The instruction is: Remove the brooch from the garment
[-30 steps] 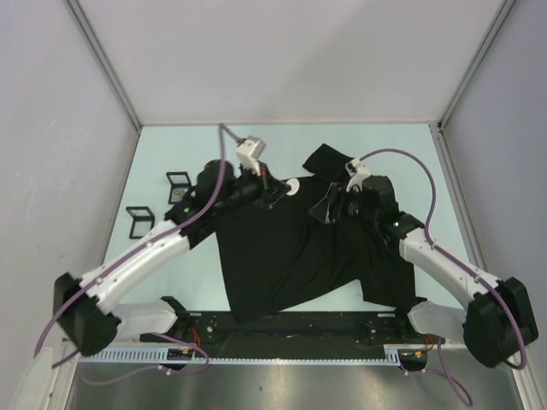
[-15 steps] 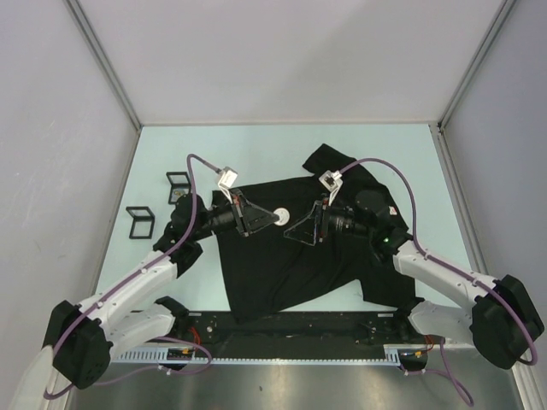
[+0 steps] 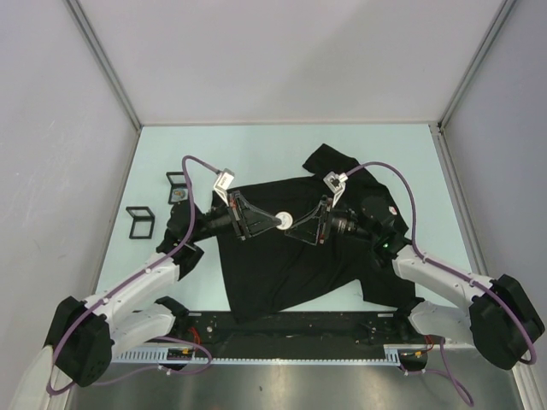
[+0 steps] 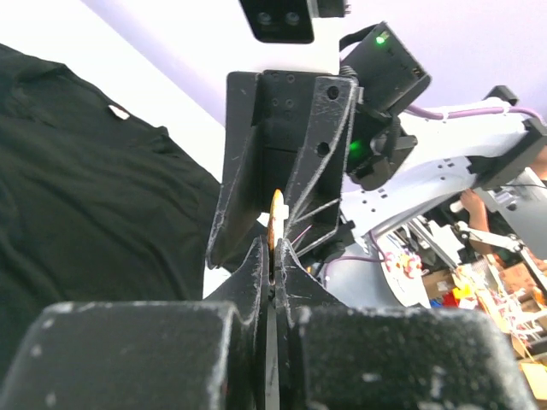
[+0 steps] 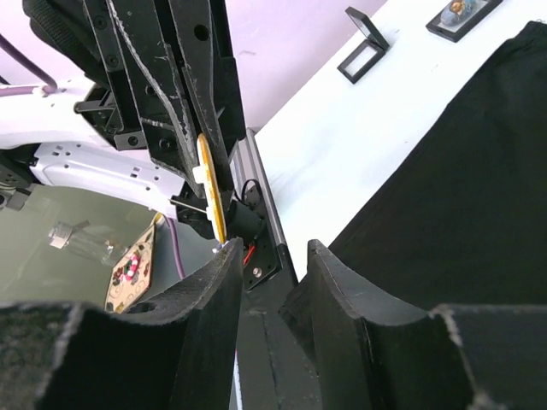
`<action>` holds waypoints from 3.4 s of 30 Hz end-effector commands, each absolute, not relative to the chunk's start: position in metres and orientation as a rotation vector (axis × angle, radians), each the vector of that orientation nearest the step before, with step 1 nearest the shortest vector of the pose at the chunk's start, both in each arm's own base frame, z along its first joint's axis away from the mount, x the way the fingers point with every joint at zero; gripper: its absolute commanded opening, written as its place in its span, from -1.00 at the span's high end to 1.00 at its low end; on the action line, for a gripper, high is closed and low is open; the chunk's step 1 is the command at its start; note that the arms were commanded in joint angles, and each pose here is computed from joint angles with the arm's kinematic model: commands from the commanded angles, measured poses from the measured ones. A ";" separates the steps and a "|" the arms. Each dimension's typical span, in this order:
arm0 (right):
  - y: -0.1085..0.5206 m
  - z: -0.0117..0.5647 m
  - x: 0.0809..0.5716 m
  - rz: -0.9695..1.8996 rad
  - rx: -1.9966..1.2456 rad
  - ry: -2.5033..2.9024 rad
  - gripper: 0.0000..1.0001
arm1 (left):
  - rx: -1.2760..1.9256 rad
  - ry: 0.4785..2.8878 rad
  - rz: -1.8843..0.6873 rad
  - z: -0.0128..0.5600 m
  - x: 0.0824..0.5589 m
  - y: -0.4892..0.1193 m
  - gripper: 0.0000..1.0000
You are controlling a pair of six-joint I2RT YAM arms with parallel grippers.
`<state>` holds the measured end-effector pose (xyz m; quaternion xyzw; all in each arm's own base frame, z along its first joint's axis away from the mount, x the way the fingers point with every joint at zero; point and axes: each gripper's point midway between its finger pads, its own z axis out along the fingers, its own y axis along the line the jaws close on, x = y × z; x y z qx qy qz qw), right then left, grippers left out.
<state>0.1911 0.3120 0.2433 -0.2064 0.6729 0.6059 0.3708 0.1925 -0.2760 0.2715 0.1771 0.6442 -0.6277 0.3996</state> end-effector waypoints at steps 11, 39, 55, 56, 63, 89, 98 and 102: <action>0.307 0.296 0.174 1.626 -0.575 1.489 0.04 | 0.460 1.567 -1.651 0.283 0.192 -0.275 0.99; 0.319 0.292 0.184 1.666 -0.549 1.496 0.43 | 0.466 1.574 -1.615 0.280 0.192 -0.273 0.99; 0.334 0.286 0.180 1.607 -0.544 1.524 0.28 | 0.349 1.590 -1.512 0.283 0.200 -0.261 0.99; 0.334 0.286 0.182 1.602 -0.535 1.525 0.28 | 0.343 1.582 -1.515 0.285 0.200 -0.260 0.99; 0.334 0.296 0.184 1.608 -0.507 1.486 0.26 | 0.349 1.596 -1.514 0.281 0.199 -0.260 0.99; 0.340 0.300 0.202 1.571 -0.441 1.504 0.38 | 0.380 1.580 -1.469 0.285 0.195 -0.258 0.99; 0.349 0.293 0.198 1.628 -0.460 1.546 0.46 | 0.482 1.571 -1.368 0.288 0.191 -0.261 0.99; 0.349 0.292 0.199 1.631 -0.448 1.559 0.51 | 0.510 1.545 -1.337 0.292 0.186 -0.260 1.00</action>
